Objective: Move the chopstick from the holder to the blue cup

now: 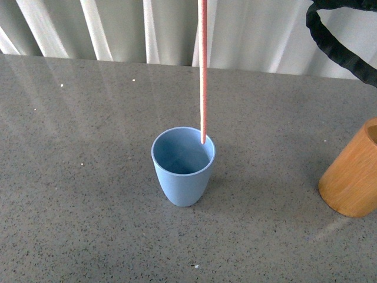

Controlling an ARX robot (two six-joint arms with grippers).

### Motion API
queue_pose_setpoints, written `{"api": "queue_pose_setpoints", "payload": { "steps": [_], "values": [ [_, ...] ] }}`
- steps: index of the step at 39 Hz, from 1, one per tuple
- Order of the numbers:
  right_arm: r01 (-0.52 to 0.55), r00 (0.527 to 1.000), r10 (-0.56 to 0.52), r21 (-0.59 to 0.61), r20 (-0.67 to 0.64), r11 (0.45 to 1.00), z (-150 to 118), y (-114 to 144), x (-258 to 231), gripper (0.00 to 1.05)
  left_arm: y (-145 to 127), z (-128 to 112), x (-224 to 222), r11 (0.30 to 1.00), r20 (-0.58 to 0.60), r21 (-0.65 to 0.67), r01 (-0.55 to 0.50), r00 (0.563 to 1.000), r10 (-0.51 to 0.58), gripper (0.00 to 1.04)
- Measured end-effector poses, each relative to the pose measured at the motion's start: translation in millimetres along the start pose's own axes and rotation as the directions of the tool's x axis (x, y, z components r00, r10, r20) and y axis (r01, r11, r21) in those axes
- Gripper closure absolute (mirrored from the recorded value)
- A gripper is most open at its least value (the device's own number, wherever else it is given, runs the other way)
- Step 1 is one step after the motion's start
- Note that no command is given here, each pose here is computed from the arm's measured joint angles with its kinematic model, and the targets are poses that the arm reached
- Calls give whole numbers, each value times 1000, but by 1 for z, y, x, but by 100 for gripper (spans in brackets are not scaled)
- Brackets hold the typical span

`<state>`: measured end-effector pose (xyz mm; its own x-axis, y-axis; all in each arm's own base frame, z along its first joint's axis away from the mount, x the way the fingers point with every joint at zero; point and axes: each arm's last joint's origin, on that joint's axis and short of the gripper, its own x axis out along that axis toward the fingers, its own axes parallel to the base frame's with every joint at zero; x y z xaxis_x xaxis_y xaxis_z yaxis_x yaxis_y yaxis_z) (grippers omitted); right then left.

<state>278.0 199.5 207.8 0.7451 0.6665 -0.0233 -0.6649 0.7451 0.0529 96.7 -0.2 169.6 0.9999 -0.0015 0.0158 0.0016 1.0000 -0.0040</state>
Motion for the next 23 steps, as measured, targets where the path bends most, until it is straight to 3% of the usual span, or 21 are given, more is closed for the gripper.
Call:
{"api": "queue_pose_setpoints", "payload": {
  "steps": [23],
  "values": [
    [0, 999, 1, 35, -42, 999, -33, 0, 13, 103, 0, 0, 0, 1000, 0, 0, 0, 1000, 0, 7]
  ]
}}
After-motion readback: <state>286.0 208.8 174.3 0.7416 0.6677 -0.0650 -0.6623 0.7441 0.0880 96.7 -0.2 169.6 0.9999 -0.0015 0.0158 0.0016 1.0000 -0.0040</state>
